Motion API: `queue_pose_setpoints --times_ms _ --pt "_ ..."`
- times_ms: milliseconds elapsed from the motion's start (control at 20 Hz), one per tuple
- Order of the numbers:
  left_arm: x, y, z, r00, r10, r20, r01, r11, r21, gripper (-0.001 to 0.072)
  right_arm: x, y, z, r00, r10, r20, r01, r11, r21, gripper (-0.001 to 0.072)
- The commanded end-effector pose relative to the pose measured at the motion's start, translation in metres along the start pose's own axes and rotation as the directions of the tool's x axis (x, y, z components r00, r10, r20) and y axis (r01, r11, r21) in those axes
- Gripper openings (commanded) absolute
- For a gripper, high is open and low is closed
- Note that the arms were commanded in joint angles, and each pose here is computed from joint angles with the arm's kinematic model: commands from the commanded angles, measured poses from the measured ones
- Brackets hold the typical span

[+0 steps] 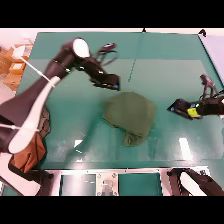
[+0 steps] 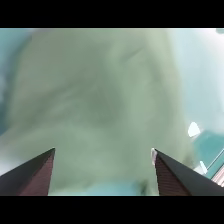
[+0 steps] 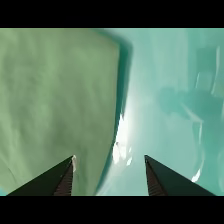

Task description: Fold the shirts.

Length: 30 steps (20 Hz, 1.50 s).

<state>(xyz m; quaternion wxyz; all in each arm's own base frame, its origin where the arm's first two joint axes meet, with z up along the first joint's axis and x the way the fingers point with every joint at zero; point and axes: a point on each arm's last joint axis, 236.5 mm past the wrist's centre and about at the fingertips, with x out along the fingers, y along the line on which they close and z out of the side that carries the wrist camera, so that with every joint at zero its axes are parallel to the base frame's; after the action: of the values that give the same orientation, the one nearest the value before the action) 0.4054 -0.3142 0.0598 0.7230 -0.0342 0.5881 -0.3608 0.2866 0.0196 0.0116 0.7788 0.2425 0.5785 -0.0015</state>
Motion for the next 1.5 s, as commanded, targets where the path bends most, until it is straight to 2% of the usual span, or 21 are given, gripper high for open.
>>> queue_pose_setpoints --times_ms 0,100,250,400,500,600,700,750,800,850,900,1150,1350,1450 --pt "-0.024 0.076 -0.027 0.997 0.009 -0.077 -0.023 0.984 -0.176 0.0720 0.037 -0.004 -0.057 0.987 0.032 -0.160 -0.025 0.999 0.048 0.0512" --pt "-0.005 0.108 -0.036 0.998 0.009 -0.056 -0.023 0.968 -0.249 0.0719 0.060 0.005 -0.105 0.958 0.084 -0.274 -0.070 0.996 0.061 0.0512" --pt "0.045 0.107 -0.036 0.997 -0.080 0.022 0.083 0.958 -0.274 0.0720 0.083 0.024 -0.155 0.920 0.145 -0.364 -0.126 0.989 0.076 0.0512" --pt "0.079 0.089 -0.013 0.972 -0.189 0.136 0.221 0.931 -0.290 0.0719 0.094 0.045 -0.173 0.910 0.193 -0.367 -0.179 0.981 0.074 0.0511" --pt "0.097 0.070 -0.009 0.956 -0.252 0.150 0.285 0.919 -0.274 0.0719 0.099 0.052 -0.163 0.928 0.204 -0.313 -0.196 0.979 0.060 0.0511" --pt "0.112 0.055 -0.018 0.954 -0.278 0.114 0.299 0.916 -0.266 0.0718 0.103 0.055 -0.150 0.942 0.216 -0.257 -0.205 0.976 0.070 0.0459" --pt "0.120 0.040 -0.022 0.949 -0.301 0.092 0.315 0.917 -0.244 0.0717 0.106 0.055 -0.136 0.956 0.213 -0.199 -0.204 0.977 0.067 0.0359" --pt "0.123 0.035 -0.025 0.949 -0.306 0.082 0.317 0.919 -0.235 0.0675 0.107 0.054 -0.129 0.962 0.213 -0.169 -0.204 0.977 0.066 0.0342" --pt "0.124 0.032 -0.025 0.948 -0.307 0.079 0.317 0.920 -0.231 0.0421 0.108 0.054 -0.123 0.966 0.213 -0.146 -0.207 0.977 0.053 0.0240" --pt "0.124 0.033 -0.024 0.949 -0.304 0.083 0.316 0.920 -0.231 0.0079 0.108 0.055 -0.119 0.968 0.213 -0.131 -0.211 0.977 0.031 0.0103" --pt "0.122 0.034 -0.022 0.949 -0.301 0.092 0.315 0.924 -0.219 0.0026 0.107 0.055 -0.115 0.970 0.213 -0.121 -0.213 0.977 0.012 0.0015" --pt "0.055 0.023 0.021 0.926 -0.342 0.157 0.359 0.928 -0.095 0.0025 0.063 0.054 -0.035 0.970 0.243 0.022 -0.242 0.969 -0.046 0.0013" --pt "-0.084 -0.035 0.080 0.861 -0.352 0.366 0.317 0.936 0.155 0.0024 -0.050 0.096 0.054 0.924 0.332 0.189 -0.286 0.929 -0.235 0.0013" --pt "-0.169 -0.088 0.089 0.798 -0.380 0.467 0.254 0.916 0.312 0.0024 -0.124 0.130 0.084 0.876 0.385 0.290 -0.269 0.890 -0.368 0.0012"
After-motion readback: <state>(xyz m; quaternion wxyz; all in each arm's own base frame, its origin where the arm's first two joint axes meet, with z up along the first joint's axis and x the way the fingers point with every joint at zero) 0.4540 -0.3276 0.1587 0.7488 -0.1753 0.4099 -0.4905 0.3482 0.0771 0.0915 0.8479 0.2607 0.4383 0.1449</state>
